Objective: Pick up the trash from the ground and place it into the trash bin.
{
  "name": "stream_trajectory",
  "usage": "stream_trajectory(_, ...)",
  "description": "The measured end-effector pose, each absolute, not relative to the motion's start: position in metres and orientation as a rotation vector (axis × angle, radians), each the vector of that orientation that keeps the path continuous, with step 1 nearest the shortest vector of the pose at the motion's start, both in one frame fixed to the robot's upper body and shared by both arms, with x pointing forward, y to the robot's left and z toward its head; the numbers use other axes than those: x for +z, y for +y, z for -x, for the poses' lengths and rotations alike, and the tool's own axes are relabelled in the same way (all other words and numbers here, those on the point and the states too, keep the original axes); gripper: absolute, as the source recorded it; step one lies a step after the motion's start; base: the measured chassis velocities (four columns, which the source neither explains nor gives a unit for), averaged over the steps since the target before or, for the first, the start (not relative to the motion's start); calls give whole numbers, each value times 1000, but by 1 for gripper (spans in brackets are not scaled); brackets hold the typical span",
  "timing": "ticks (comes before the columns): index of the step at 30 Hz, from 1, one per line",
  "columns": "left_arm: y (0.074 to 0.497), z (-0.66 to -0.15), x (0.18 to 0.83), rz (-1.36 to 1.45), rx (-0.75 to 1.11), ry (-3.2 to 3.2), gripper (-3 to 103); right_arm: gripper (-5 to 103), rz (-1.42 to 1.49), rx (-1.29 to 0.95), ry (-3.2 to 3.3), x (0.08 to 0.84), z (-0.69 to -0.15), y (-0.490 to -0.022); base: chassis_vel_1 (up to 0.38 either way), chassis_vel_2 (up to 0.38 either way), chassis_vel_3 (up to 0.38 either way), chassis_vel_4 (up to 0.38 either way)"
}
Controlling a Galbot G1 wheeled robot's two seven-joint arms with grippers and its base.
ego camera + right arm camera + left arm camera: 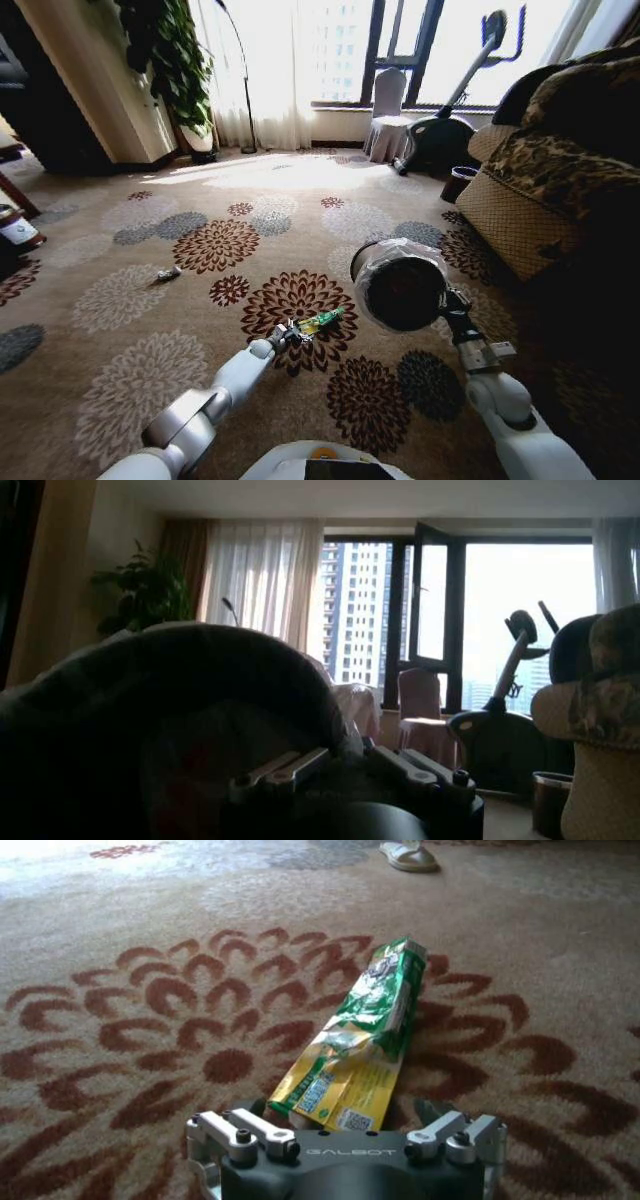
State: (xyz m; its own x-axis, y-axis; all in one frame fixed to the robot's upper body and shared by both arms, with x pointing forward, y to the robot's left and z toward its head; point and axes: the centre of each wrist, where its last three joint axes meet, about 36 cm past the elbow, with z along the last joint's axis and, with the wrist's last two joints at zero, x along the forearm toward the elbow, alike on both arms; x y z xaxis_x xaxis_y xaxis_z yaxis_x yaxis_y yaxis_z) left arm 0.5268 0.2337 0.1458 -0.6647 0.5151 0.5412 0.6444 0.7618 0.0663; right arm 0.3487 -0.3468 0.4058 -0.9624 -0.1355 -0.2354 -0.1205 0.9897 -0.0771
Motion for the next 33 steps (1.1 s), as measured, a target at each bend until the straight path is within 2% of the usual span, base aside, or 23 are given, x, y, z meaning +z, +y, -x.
stream_trajectory(3, 232, -528, 146, 873, -324, -2447, 98, 0, 187, -92, 2892, 406, -348, -347, 0, 0, 0, 0)
stream_trajectory(4, 232, -528, 147, 872, -316, -2444, 89, 0, 188, -93, 2892, 406, -348, -347, 0, 0, 0, 0)
stream_trajectory(6, 232, -528, 147, 873, -312, -2442, 89, 0, 188, -93, 2891, 406, -348, -348, 0, 0, 0, 0)
stream_trajectory(11, 229, -523, 144, 875, -293, -2442, 62, 0, 193, -88, 2887, 407, -349, -346, 0, 0, 0, 0)
stream_trajectory(14, 229, -522, 144, 878, -293, -2444, 57, 0, 194, -88, 2886, 407, -349, -345, 0, 0, 0, 0)
stream_trajectory(16, 229, -521, 144, 880, -293, -2445, 46, 0, 194, -87, 2886, 407, -349, -345, 0, 0, 0, 0)
stream_trajectory(19, 229, -521, 144, 880, -293, -2446, 41, 0, 194, -87, 2886, 407, -349, -345, 0, 0, 0, 0)
stream_trajectory(20, 229, -521, 144, 880, -293, -2446, 30, 0, 194, -86, 2886, 407, -349, -345, 0, 0, 0, 0)
stream_trajectory(21, 229, -521, 144, 880, -293, -2446, 30, 0, 194, -86, 2886, 407, -349, -345, 0, 0, 0, 0)
stream_trajectory(24, 229, -521, 144, 881, -293, -2447, 19, 0, 194, -86, 2886, 407, -349, -345, 0, 0, 0, 0)
stream_trajectory(25, 229, -521, 144, 881, -293, -2447, 19, 0, 194, -86, 2886, 407, -349, -345, 0, 0, 0, 0)
stream_trajectory(26, 229, -521, 144, 881, -293, -2448, 8, 0, 194, -85, 2886, 407, -349, -345, 0, 0, 0, 0)
stream_trajectory(28, 229, -521, 144, 882, -293, -2448, 8, 0, 194, -85, 2886, 407, -349, -345, 0, 0, 0, 0)
stream_trajectory(29, 229, -521, 144, 882, -293, -2448, 2, 0, 194, -85, 2886, 407, -349, -345, 0, 0, 0, 0)
stream_trajectory(33, 229, -521, 144, 882, -293, -2448, 0, 0, 194, -84, 2886, 407, -349, -345, 0, 0, 0, 0)
